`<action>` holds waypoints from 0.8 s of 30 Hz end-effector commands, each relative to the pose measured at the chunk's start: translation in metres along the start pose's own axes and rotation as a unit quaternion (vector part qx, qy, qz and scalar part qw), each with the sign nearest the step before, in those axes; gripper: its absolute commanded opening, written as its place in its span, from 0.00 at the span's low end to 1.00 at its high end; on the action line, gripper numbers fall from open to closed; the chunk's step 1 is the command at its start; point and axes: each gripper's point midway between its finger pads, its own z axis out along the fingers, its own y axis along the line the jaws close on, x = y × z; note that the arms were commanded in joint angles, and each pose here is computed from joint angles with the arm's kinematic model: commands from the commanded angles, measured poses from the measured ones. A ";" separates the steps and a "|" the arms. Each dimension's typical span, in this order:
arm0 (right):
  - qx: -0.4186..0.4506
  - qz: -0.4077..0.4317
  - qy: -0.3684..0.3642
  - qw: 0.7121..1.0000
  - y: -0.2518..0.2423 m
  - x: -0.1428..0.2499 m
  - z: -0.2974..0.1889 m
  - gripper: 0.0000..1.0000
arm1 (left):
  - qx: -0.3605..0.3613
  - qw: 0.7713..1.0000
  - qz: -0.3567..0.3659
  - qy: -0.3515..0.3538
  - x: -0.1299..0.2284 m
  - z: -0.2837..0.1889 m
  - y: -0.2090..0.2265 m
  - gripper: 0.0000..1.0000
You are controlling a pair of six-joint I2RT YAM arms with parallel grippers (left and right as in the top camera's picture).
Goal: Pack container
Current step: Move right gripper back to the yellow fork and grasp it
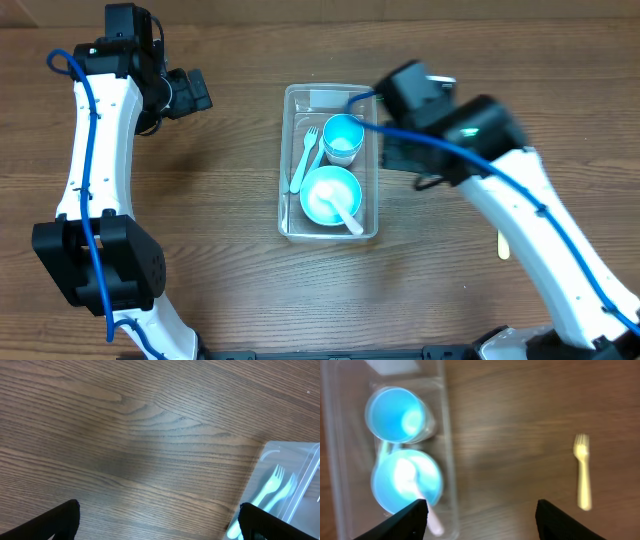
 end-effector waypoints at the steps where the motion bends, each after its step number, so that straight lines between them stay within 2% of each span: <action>1: -0.047 -0.079 0.055 0.994 0.004 0.016 0.003 0.71 | 0.002 1.000 0.009 -0.007 -0.006 -0.001 -0.002 1.00; 7: -0.002 -0.097 0.099 0.990 -0.011 0.042 0.032 0.69 | 0.002 1.000 0.009 -0.007 -0.006 -0.001 -0.002 1.00; 12: 0.081 0.003 0.115 0.990 -0.063 0.041 0.055 0.77 | 0.002 1.000 0.009 -0.007 -0.006 -0.001 -0.002 1.00; 15: 0.110 0.095 0.154 0.977 -0.118 0.044 0.073 0.77 | 0.002 1.000 0.009 -0.007 -0.006 -0.001 -0.002 1.00; 17: 0.120 0.122 0.167 0.971 -0.144 0.048 0.084 0.77 | 0.002 1.000 0.009 -0.007 -0.006 -0.001 -0.002 1.00; 24: 0.073 0.206 0.173 0.961 -0.207 0.054 0.126 0.77 | 0.002 1.000 0.009 -0.007 -0.006 -0.001 -0.002 1.00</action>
